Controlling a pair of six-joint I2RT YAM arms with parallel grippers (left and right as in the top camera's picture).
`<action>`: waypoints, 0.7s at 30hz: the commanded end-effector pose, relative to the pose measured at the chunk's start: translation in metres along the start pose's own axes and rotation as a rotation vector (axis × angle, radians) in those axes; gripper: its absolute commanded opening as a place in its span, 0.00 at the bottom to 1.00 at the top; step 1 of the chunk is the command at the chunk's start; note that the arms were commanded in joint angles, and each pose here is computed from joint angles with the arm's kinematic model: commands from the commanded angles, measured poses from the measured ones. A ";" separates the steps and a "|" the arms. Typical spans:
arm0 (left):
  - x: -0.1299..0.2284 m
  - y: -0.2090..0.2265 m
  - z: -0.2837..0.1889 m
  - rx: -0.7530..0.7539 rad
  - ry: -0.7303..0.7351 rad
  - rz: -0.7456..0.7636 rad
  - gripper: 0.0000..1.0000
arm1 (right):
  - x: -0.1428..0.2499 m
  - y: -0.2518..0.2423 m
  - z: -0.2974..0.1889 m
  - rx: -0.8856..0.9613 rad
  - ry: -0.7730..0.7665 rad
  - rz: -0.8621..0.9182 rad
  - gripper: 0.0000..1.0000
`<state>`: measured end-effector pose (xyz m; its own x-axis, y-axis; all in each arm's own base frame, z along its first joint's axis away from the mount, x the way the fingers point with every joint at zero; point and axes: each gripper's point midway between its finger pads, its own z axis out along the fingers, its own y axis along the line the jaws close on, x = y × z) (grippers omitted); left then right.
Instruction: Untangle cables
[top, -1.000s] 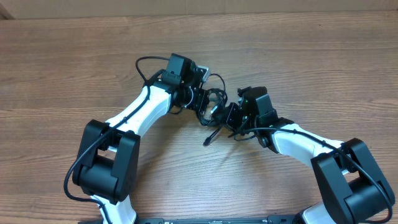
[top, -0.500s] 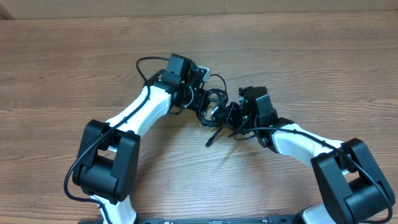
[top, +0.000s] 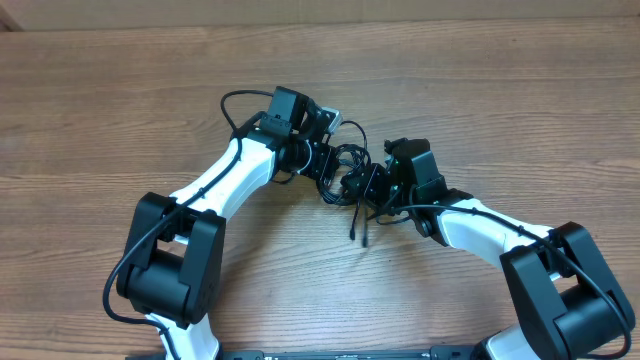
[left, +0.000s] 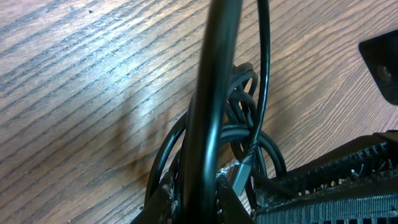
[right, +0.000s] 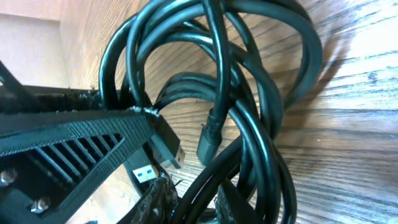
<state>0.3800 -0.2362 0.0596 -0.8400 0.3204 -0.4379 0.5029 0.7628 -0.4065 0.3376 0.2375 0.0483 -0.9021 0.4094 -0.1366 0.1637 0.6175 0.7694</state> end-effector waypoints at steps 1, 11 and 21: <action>-0.006 -0.018 -0.009 0.061 -0.024 0.042 0.04 | -0.008 0.006 -0.002 -0.011 -0.027 -0.018 0.23; -0.009 -0.010 -0.012 0.052 -0.034 0.033 0.04 | 0.007 0.031 -0.011 -0.116 0.064 -0.044 0.54; -0.015 0.001 -0.031 0.170 -0.080 -0.010 0.04 | -0.012 0.041 -0.037 -0.184 0.044 -0.043 0.68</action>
<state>0.3883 -0.2199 0.0661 -0.8574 0.2681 -0.4393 0.4744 0.7426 -0.4727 0.3348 0.2381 0.0898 -0.9262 0.3541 -0.1296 0.0811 0.5228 0.8486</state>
